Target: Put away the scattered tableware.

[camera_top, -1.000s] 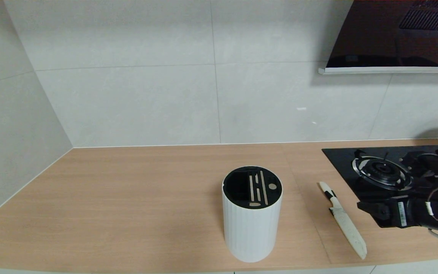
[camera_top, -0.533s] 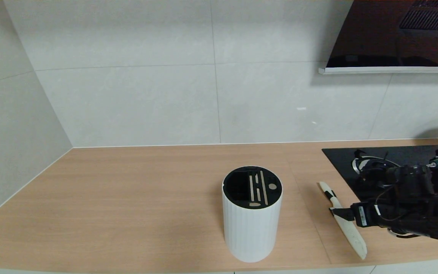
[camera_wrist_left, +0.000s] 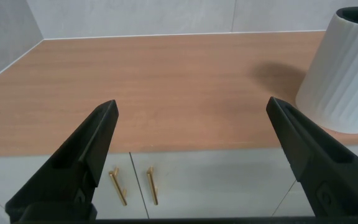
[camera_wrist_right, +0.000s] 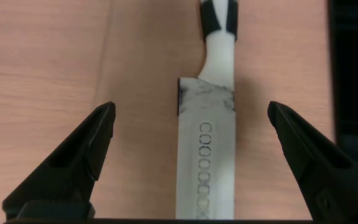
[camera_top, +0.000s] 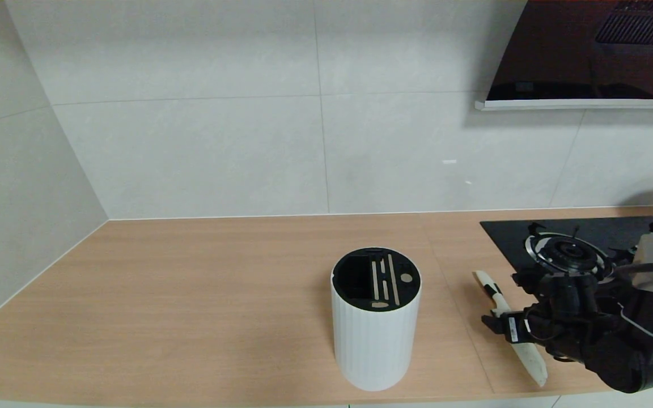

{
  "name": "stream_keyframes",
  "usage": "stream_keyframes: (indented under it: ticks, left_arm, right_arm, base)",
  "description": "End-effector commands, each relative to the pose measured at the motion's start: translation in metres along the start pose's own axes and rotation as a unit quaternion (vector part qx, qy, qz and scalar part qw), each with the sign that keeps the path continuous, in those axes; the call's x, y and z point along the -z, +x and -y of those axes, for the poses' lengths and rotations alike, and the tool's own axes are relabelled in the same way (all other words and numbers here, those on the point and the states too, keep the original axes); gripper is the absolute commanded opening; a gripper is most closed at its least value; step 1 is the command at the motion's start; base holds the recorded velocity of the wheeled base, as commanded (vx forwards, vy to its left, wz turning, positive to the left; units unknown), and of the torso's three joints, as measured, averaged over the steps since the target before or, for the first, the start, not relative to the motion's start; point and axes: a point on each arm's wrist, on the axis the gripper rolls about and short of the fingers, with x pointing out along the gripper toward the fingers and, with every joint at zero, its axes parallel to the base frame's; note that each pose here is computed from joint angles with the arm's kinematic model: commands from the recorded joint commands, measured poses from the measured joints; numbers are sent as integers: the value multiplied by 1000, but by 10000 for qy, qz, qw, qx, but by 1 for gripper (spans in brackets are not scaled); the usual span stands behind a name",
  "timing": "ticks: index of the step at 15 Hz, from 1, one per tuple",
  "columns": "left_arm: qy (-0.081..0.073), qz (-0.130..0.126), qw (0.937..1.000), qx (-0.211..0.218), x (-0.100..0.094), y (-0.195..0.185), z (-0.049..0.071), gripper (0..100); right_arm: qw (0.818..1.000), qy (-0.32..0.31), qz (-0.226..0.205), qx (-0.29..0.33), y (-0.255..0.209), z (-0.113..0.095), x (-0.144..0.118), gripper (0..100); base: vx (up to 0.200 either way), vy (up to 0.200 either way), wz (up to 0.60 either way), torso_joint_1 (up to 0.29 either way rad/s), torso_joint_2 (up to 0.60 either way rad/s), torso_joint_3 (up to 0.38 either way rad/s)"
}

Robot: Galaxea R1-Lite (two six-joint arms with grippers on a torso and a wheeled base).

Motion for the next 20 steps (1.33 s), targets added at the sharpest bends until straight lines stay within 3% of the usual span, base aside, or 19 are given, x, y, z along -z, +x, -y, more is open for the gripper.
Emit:
stream_keyframes:
  ticks: [1,7,18,19,20]
  left_arm:
    - [-1,-6,10000,-5,0,0,0,100]
    - [-1,-6,10000,2,0,0,0,100]
    - [-1,-6,10000,2,0,0,0,100]
    - [-1,-6,10000,2,0,0,0,100]
    - [-1,-13,10000,2,0,0,0,100]
  right_arm:
    - [9998,0,-173,83,13,1,16,100]
    - [9995,260,112,154,18,4,9,100]
    - [9988,353,172,282,25,3,12,100]
    - [9988,353,166,305,26,3,13,0]
    - [9987,356,144,343,28,4,15,0]
  base:
    - [0,0,0,0,0,0]
    - [0,0,0,0,0,0]
    - [0,0,0,0,0,0]
    - [0,0,0,0,0,0]
    - [0,0,0,0,0,0]
